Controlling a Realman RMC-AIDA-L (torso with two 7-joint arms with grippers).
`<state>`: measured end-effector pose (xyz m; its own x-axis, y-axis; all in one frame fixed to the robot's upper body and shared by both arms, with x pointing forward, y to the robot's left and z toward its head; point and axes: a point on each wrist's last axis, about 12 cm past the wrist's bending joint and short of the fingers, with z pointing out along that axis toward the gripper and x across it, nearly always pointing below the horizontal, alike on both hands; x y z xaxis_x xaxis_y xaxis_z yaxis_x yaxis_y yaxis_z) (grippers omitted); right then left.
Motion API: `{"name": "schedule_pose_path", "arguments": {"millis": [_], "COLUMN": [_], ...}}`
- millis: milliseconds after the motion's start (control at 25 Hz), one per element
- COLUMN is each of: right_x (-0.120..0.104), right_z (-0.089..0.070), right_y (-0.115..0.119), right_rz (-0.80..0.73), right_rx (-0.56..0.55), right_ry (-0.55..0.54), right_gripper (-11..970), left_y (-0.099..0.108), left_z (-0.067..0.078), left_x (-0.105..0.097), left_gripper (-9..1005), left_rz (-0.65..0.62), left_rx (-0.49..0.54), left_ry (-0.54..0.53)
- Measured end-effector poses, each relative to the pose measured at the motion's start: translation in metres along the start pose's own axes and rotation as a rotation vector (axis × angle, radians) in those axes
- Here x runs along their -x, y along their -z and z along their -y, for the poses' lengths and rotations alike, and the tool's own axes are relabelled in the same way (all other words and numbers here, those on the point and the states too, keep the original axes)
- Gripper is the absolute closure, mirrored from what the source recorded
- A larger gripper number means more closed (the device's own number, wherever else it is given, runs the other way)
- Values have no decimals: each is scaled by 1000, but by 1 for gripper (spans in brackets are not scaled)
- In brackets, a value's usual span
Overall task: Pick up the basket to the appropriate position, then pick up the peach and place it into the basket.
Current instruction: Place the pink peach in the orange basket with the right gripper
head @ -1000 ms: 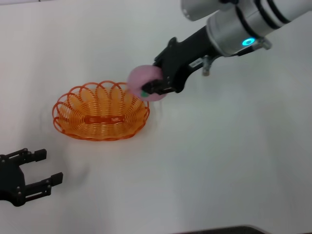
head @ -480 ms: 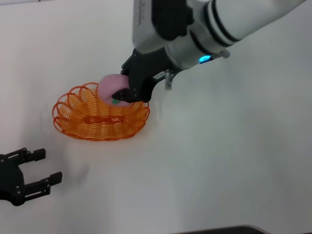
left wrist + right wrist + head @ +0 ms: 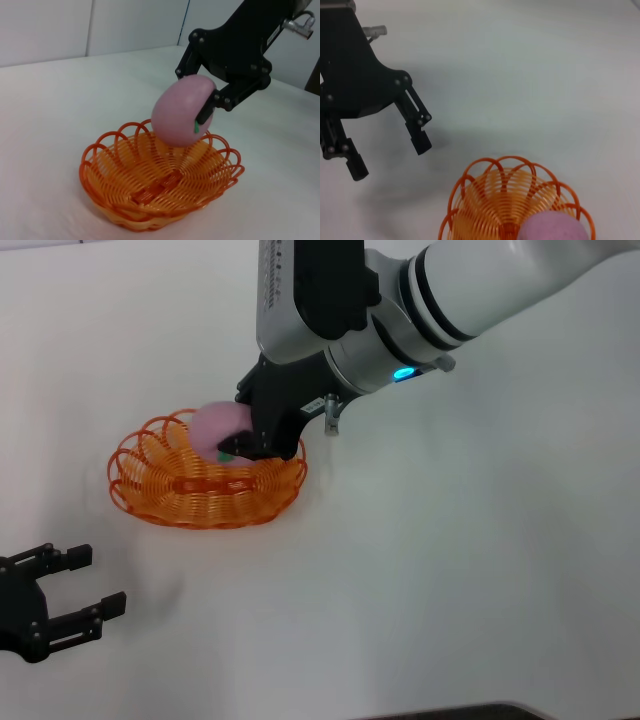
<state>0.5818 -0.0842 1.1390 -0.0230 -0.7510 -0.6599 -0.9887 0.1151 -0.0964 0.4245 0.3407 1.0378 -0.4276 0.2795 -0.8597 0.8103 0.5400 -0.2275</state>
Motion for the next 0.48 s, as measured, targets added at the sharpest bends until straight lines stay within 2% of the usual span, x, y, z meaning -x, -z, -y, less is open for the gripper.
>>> {"name": "schedule_pose_path", "arguments": {"millis": [480], "right_x": [-14], "right_z": [1], "right_y": [-7], "right_rz": [-29], "right_rx": [-1], "right_ry": [-23], "right_gripper": [534], "left_y": [0], "left_z": [0], "left_x": [0], "left_gripper": [244], "left_rz": [0], "left_rx": [0], "left_ry": [0]}}
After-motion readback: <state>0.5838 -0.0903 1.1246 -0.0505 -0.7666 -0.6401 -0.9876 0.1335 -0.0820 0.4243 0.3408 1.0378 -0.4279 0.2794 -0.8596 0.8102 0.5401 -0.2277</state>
